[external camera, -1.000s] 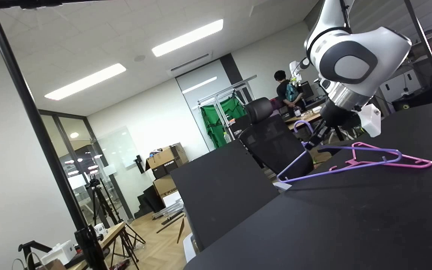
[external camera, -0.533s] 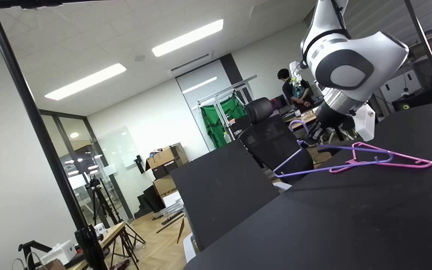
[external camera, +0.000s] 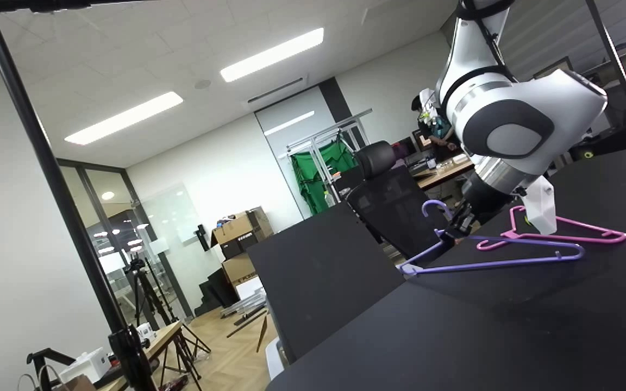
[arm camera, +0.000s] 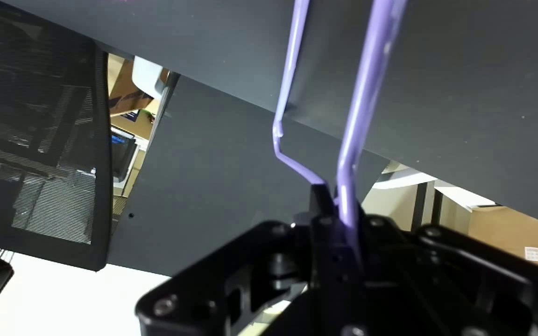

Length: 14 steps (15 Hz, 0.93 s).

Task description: Unhook the hanger from the rail

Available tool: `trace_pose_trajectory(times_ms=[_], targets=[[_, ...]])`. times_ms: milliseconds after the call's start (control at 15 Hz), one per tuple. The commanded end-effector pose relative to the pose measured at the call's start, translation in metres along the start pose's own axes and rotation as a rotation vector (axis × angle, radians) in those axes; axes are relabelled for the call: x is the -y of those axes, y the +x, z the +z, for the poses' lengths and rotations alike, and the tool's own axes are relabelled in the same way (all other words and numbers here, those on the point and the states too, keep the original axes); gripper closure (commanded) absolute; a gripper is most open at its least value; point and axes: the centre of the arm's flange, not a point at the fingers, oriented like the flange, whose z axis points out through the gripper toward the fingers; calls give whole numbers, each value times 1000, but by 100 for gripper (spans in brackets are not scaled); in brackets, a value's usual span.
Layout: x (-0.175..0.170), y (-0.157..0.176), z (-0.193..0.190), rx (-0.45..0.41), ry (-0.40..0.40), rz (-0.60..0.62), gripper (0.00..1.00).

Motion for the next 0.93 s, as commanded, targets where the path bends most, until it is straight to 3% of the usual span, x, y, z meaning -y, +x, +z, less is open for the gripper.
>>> trace_pose_trajectory(times_ms=[0, 667, 867], targets=[[13, -6, -6, 8, 1, -18, 68], [20, 31, -17, -22, 54, 6, 2], [17, 51, -24, -27, 96, 11, 0]])
